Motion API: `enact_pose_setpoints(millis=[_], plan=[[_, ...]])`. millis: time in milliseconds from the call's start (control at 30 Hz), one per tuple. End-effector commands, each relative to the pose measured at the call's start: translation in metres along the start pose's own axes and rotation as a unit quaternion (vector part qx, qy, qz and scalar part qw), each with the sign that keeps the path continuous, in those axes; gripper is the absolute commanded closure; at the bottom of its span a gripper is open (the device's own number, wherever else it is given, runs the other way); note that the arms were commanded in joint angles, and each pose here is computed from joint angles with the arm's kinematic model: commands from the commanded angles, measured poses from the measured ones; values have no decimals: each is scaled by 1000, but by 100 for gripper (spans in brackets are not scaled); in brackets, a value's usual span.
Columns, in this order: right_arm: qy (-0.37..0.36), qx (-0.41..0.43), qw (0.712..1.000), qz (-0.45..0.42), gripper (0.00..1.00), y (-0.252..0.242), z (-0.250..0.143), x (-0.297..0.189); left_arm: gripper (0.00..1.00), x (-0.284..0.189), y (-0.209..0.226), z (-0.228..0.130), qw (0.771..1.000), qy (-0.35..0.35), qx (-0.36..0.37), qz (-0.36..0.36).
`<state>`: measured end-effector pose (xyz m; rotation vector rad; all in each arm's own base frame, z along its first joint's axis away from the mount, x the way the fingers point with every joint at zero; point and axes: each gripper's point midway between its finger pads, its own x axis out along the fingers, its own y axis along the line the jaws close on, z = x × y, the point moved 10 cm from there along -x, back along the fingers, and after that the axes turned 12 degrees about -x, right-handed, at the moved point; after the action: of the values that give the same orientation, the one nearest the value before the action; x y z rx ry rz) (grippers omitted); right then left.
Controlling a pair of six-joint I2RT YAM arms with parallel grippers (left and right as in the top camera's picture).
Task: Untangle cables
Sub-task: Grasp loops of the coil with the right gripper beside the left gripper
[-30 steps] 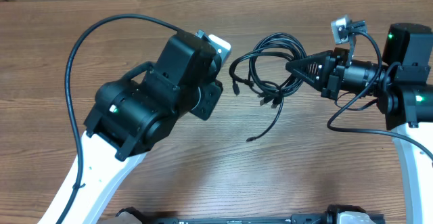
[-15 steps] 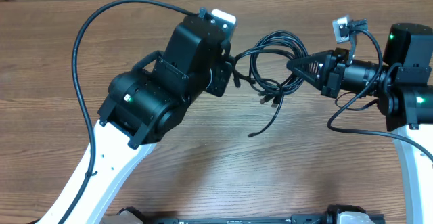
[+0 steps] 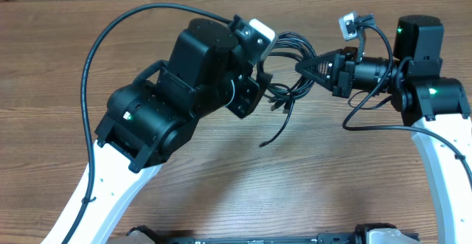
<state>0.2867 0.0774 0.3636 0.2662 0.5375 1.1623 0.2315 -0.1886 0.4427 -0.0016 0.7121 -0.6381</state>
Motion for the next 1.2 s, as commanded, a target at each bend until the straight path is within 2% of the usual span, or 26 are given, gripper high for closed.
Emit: enact_pose_setpoints(millis=[0,267,433,600,700,733,800,867,933,967,1033,1067,1100,1133,1167], plan=[[-21,-31,997,67,96,22,16,-4,44,4,2,-5,999,20,27,14],[-20,-29,997,74,96,23,16,-5,44,5,7,-5,998,21,38,44],[-20,-27,997,75,96,23,15,-5,43,2,22,-1,985,4,72,155],[-22,-29,993,111,96,28,16,-5,44,5,15,0,992,2,70,103],[-24,-28,990,136,96,32,16,-6,57,15,10,1,996,9,69,63],[-24,-28,989,140,96,32,16,-6,75,22,8,2,996,13,65,52],[-24,-29,990,138,96,32,16,-6,96,33,8,1,997,23,56,49],[-23,-28,992,118,96,29,16,-6,96,38,9,0,997,31,54,51],[-14,-19,999,35,94,17,14,-4,96,37,11,1,996,28,51,68],[-7,-10,1000,-6,88,11,11,-4,96,35,12,1,996,24,51,76],[13,10,995,-96,85,-1,5,-5,96,28,14,2,994,16,51,90],[23,18,991,-130,73,-6,2,-6,96,23,15,2,994,11,52,96],[31,20,988,-151,38,-9,-1,-7,96,15,15,3,993,0,51,104],[34,20,987,-159,6,-10,-2,-8,96,8,15,4,993,-9,51,108],[34,20,987,-159,0,-10,-2,-8,95,0,15,4,993,-20,51,108]])
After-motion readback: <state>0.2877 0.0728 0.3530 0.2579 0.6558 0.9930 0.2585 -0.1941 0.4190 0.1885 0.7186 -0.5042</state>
